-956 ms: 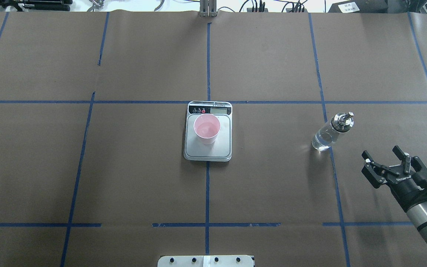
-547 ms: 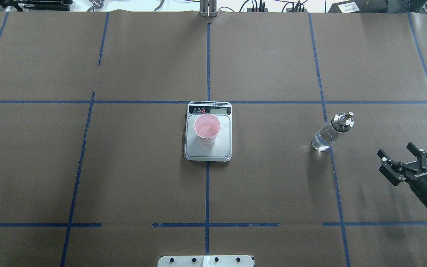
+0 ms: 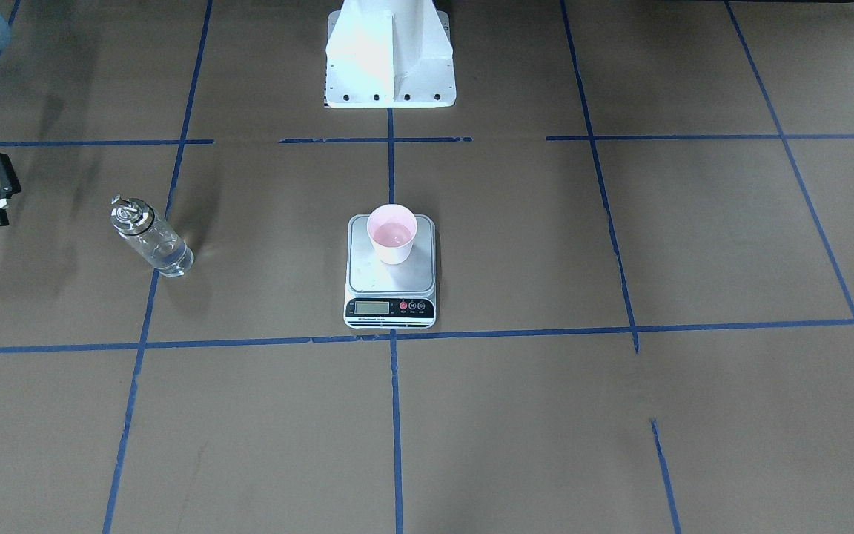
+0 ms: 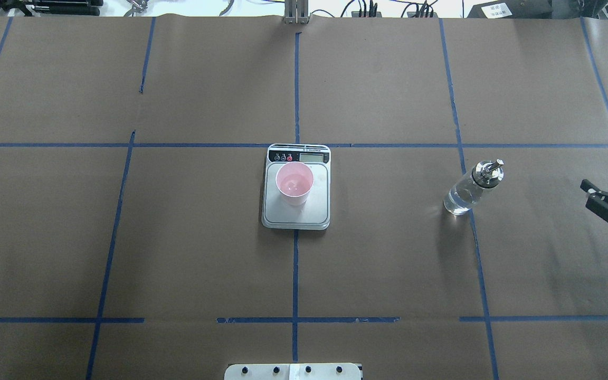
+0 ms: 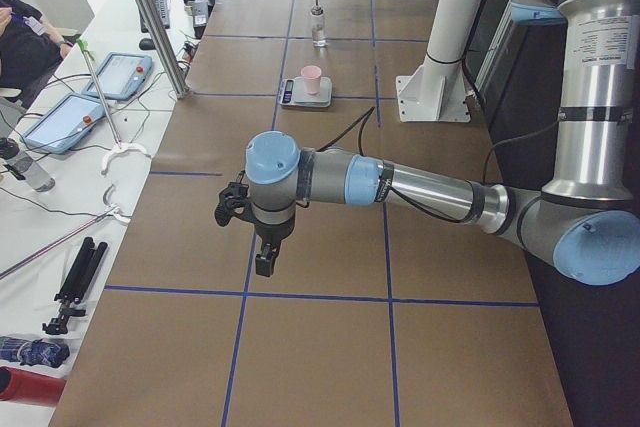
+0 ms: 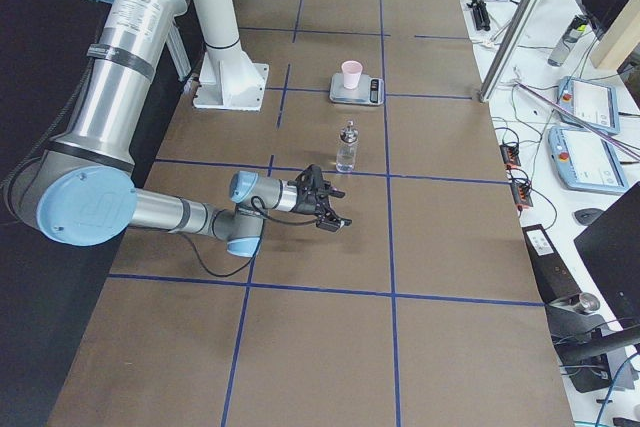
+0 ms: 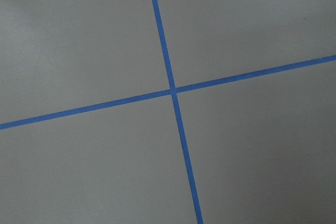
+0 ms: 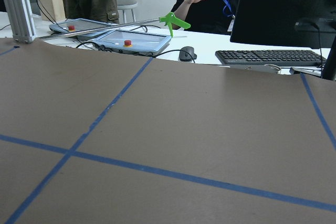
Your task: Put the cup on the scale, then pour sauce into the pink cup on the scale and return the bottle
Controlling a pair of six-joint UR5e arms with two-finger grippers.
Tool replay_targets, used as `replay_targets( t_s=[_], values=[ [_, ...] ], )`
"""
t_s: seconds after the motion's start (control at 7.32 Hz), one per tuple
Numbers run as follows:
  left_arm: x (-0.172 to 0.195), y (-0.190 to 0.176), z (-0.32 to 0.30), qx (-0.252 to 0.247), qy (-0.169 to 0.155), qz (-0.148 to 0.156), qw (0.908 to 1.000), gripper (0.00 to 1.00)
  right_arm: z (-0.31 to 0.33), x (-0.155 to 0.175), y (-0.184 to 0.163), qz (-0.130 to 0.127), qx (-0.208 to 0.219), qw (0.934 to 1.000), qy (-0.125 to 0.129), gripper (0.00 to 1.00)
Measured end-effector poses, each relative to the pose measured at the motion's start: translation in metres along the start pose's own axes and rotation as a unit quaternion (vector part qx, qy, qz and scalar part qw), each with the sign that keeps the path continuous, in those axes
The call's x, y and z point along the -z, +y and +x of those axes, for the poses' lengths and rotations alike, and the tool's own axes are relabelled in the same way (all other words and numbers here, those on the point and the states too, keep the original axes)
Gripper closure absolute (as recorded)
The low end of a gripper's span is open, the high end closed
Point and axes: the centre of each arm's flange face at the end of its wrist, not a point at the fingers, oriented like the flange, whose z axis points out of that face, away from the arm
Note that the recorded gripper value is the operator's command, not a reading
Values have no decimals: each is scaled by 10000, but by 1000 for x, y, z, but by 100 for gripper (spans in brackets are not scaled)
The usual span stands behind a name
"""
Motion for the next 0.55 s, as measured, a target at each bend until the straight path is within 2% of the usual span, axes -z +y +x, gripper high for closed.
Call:
replay_targets(
  t_s=[0.27,0.55],
  values=[
    [0,0,0,0,0,0,10000,0,62,-9,-55,-320,-22,9994,-144,0],
    [0,0,0,-1,0,1,10000,0,110,-19,-117,-658,-1,9977,-171,0]
  ],
)
